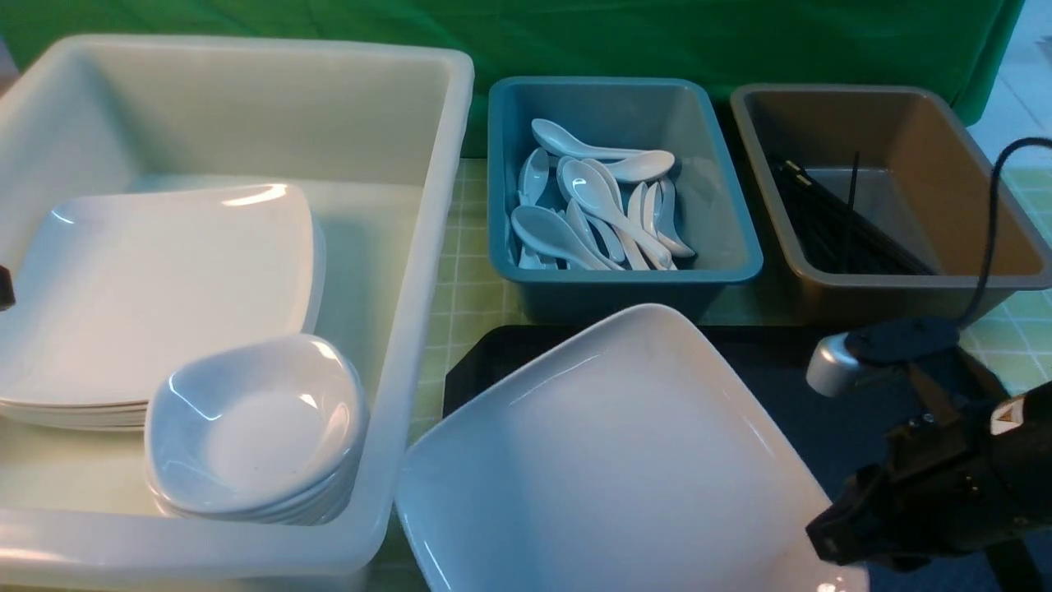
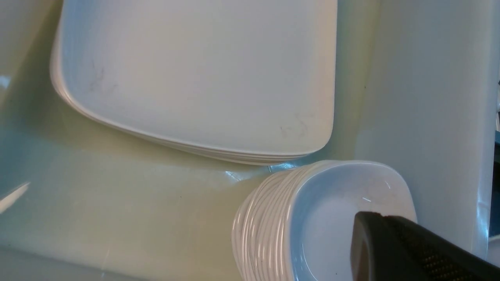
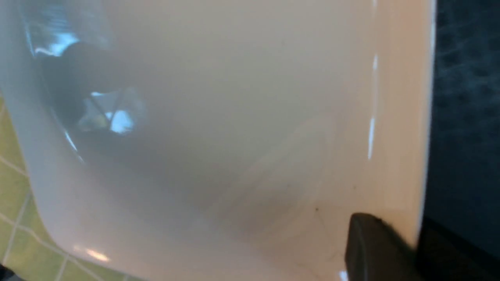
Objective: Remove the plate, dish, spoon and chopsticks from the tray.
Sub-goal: Use the right arm to put the plate into the large storage box on the left
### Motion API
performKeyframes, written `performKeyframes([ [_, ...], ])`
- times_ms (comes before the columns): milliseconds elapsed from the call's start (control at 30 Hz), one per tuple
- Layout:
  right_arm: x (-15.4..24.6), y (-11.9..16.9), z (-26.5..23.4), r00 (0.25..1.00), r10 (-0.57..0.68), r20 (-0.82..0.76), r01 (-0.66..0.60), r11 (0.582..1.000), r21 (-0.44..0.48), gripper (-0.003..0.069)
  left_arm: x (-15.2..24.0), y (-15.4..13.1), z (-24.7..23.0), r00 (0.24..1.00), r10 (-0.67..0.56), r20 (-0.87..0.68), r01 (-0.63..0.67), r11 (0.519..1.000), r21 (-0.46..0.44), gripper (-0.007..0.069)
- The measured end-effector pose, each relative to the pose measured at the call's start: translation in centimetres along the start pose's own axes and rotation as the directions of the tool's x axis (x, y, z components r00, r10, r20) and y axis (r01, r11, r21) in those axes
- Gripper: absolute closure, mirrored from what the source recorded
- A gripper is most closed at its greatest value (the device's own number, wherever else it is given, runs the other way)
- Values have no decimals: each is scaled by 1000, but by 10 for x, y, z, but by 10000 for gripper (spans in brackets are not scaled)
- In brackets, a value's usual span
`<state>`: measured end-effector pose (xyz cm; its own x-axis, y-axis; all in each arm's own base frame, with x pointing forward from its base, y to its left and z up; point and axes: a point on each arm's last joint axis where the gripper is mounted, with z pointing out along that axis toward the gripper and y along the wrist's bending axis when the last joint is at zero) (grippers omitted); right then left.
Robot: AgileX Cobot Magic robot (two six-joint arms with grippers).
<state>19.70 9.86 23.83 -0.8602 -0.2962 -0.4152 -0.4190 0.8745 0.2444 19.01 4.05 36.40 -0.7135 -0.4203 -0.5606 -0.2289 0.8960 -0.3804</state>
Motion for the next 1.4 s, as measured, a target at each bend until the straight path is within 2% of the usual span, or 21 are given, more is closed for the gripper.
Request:
performKeyframes([
  [200,9,6,-41,996,-11,88,6,999,52,620,0,0,0,1000,1,0,-1,1000,0,627],
  [433,-6,18,-96,981,-55,185,40,995,86,635,0,0,0,1000,2,3,-2,1000,0,627],
  [600,-13,21,-111,974,-71,216,50,994,102,633,-1,0,0,1000,20,8,-20,1000,-1,627],
  [1000,-22,18,-111,969,-89,229,59,990,132,633,-1,0,0,1000,23,11,-23,1000,-2,627],
  [1400,-55,39,-186,880,-129,457,72,987,141,633,-1,0,0,999,47,10,-47,999,-2,627],
])
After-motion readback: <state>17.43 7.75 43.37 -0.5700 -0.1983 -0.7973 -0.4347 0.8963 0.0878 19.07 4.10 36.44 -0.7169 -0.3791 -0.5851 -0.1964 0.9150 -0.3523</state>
